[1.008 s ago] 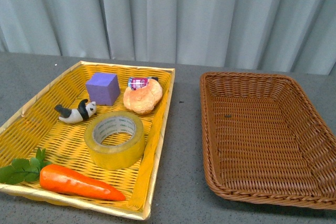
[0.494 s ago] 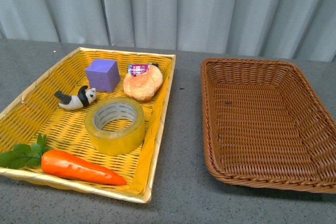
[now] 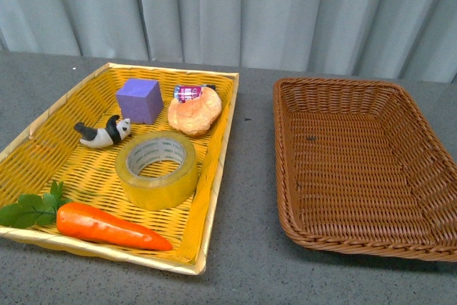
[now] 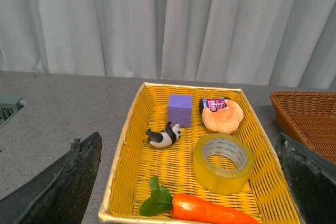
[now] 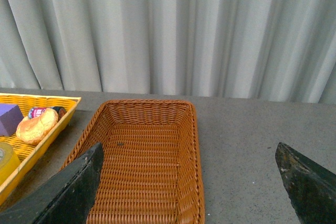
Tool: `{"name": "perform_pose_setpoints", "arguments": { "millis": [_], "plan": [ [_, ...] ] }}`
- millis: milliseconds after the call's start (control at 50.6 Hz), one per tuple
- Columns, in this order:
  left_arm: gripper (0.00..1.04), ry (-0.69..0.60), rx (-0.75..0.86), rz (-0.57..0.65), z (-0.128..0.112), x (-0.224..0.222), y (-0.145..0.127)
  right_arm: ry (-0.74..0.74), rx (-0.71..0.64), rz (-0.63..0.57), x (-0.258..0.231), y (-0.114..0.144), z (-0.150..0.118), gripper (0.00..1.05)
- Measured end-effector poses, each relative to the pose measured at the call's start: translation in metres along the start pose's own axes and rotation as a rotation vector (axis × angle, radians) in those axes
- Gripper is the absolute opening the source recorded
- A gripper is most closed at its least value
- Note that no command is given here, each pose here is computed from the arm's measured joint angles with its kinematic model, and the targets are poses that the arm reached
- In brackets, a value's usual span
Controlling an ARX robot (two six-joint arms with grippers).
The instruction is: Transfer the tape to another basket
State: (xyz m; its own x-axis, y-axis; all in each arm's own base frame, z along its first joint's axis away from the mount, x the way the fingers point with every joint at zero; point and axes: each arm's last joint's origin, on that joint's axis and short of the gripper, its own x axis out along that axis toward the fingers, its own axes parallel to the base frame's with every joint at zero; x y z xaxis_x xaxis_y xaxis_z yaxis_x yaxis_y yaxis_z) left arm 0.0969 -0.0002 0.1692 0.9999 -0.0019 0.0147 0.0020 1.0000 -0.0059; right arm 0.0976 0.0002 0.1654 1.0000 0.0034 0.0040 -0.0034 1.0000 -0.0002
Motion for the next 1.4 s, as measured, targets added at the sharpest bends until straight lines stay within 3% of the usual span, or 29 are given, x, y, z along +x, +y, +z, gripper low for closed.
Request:
{"name": "perform_pose_setpoints", "arguments": {
  "millis": [711,810,1047,1284,1403],
  "plan": [
    [0.98,0.0,0.0,0.001,0.0,0.0,0.0,0.0,0.0,0.0,0.0,0.0,0.0,0.96],
    [0.98,0.252,-0.053,0.185,-0.004,0.01,-0.001,0.0,0.0,-0.003,0.0,0.0,0.0,0.96],
    [0.98,0.368,-0.13,0.078,0.003,0.086,-0.012,0.0,0.0,0.0,0.0,0.0,0.0,0.96],
    [0.98,0.618,-0.115,0.009,-0.037,0.173,-0.029,0.0,0.0,0.0,0.0,0.0,0.0,0.96],
    [0.98,0.702,-0.113,-0.009,-0.05,0.195,-0.036,0.0,0.0,0.0,0.0,0.0,0.0,0.96]
  ]
}}
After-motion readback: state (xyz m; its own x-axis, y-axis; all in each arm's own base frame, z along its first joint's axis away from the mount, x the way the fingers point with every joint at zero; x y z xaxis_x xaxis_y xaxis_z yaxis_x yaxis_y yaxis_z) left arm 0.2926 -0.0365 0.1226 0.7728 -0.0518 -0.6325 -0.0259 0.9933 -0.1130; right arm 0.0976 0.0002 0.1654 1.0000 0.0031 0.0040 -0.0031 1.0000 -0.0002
